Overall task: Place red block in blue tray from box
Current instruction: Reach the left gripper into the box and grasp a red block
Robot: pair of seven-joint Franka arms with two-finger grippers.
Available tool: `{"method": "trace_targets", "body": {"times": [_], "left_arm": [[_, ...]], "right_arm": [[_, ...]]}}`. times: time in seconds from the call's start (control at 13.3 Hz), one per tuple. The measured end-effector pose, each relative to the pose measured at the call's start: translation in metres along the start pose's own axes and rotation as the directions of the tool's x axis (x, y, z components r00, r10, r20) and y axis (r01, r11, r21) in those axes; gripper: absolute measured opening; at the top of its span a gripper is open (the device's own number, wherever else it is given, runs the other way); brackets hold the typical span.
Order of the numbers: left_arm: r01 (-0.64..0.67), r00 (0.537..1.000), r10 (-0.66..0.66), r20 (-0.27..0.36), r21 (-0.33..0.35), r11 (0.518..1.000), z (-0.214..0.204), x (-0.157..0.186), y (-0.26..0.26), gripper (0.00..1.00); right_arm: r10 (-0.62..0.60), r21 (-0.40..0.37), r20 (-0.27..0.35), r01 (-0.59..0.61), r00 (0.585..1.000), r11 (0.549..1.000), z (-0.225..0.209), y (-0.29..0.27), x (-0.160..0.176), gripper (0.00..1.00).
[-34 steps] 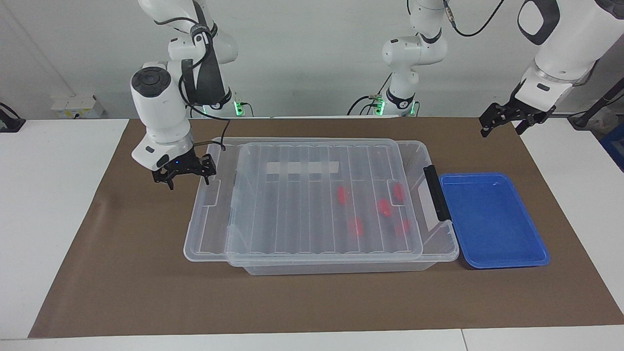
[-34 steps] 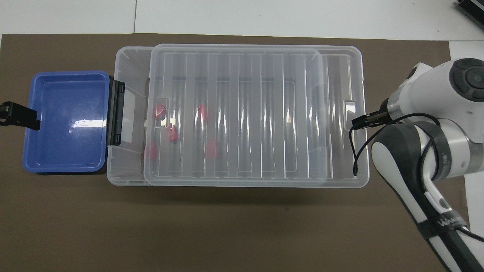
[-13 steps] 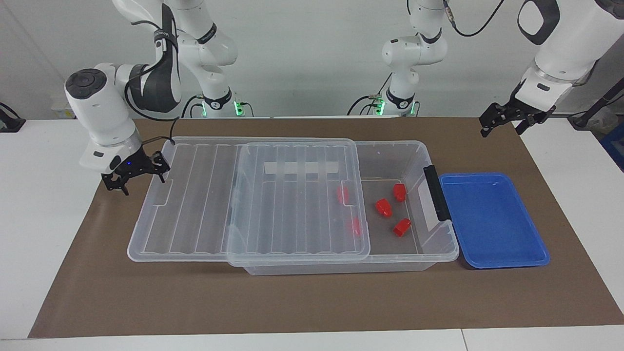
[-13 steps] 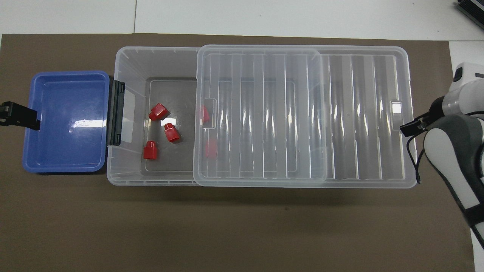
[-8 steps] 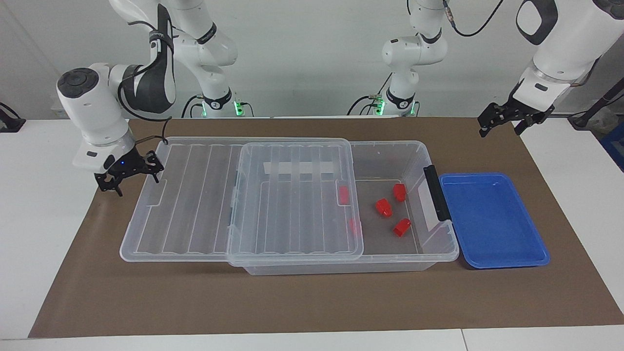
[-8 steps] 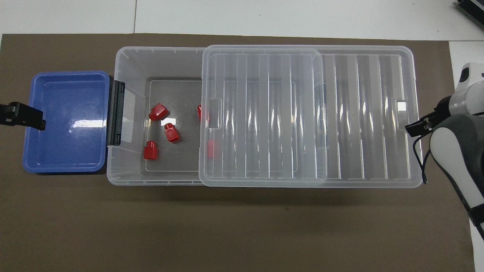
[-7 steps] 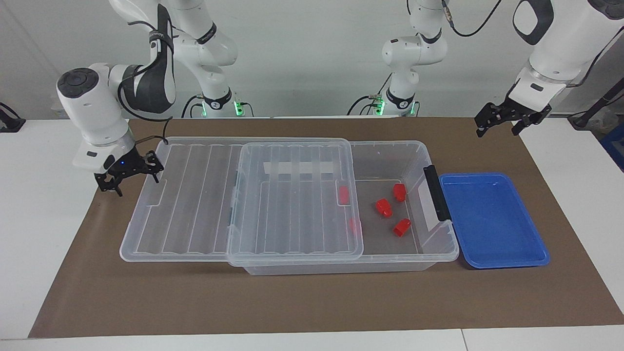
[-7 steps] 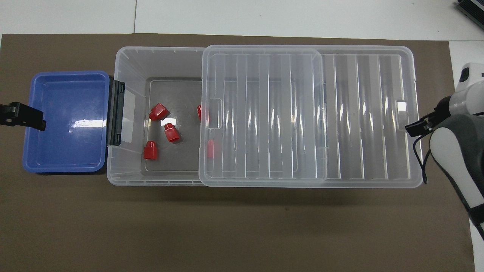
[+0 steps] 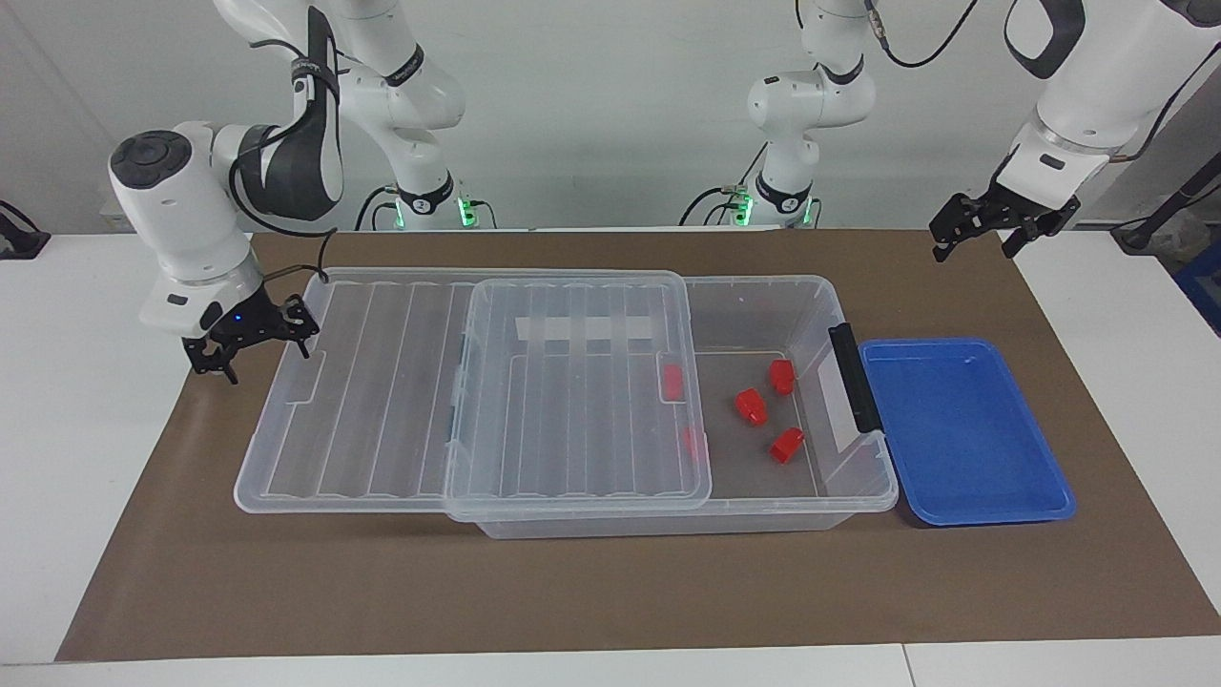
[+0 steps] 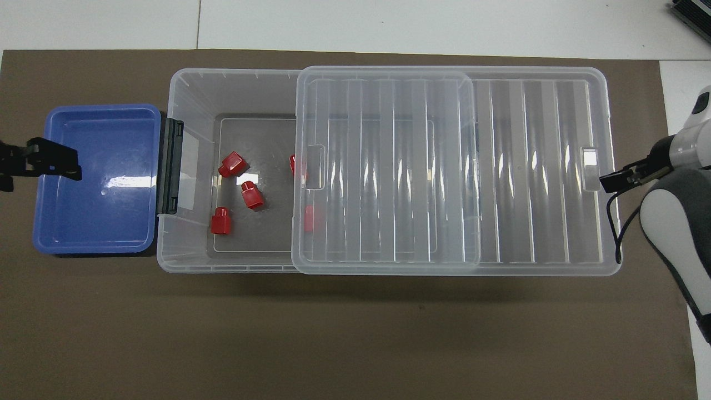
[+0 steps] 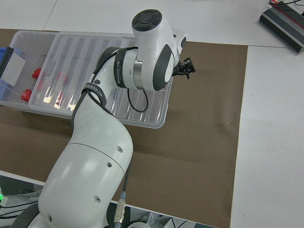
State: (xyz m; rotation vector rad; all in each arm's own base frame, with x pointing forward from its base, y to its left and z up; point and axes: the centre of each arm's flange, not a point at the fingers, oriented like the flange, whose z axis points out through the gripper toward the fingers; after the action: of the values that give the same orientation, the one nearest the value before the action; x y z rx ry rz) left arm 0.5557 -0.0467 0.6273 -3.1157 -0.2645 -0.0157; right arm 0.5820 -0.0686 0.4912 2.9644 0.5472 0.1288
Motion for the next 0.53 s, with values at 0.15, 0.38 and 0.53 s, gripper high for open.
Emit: {"method": "trace_targets", "body": {"times": [0.15, 0.38, 0.53], "left_arm": [[0.085, 0.996, -0.087, -0.037, -0.052, 0.995, 0.003, -0.006, 0.045, 1.0], [0.182, 0.981, -0.188, -0.054, -0.095, 0.979, 0.03, -0.014, 0.098, 1.0], [0.236, 0.969, -0.24, -0.053, -0.08, 0.969, 0.064, -0.017, 0.138, 1.0]], "right_arm": [[0.099, -0.004, -0.016, -0.099, 0.995, 0.995, -0.015, -0.012, 0.002, 1.0], [0.282, 0.005, -0.011, -0.282, 0.959, 0.959, -0.033, -0.045, 0.009, 1.0], [0.376, 0.009, -0.008, -0.376, 0.927, 0.927, -0.049, -0.068, 0.015, 1.0]]}}
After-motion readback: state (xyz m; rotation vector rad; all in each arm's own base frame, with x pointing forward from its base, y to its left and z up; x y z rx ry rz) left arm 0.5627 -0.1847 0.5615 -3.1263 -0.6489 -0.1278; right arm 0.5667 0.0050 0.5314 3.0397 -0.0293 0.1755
